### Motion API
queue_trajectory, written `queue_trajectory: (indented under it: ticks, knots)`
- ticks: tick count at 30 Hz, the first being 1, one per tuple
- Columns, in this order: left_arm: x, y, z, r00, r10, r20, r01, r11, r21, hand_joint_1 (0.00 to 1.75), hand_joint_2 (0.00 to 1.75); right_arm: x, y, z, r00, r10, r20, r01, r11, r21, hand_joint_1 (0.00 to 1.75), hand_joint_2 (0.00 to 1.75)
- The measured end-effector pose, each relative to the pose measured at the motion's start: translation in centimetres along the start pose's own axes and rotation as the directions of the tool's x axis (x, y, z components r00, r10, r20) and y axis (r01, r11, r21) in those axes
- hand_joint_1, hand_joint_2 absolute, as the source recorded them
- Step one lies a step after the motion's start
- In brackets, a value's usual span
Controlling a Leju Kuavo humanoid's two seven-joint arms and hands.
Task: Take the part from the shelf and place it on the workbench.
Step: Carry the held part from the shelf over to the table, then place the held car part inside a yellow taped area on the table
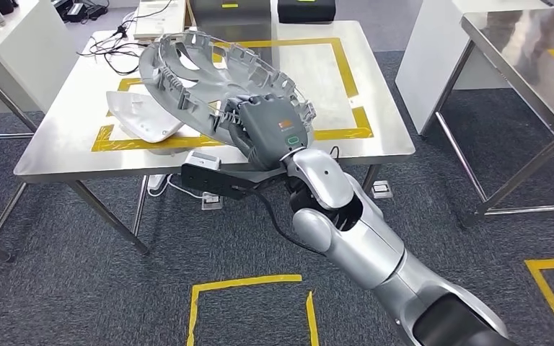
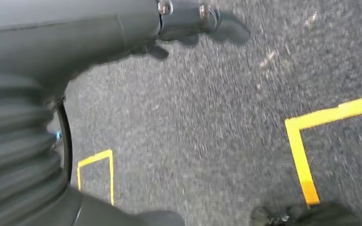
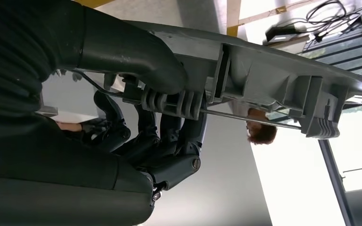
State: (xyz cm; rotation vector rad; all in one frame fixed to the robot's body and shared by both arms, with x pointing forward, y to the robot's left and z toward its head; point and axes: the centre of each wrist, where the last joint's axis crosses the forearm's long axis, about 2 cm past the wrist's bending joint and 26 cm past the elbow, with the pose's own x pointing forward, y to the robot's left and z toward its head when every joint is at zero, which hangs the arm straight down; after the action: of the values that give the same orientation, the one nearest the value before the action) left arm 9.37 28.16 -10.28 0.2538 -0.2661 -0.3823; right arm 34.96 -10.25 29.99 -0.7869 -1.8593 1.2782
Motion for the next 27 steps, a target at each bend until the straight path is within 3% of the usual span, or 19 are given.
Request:
queue_trajectory:
  ticks: [27]
  knots:
    - [0.38, 0.38, -0.09, 1.000, -0.019, -0.002, 0.019, 1.000, 0.008, 0.00, 1.75, -0.80, 0.71, -0.24, 1.000, -0.011, -0.028, 0.012, 1.000, 0.029, 1.75, 1.75]
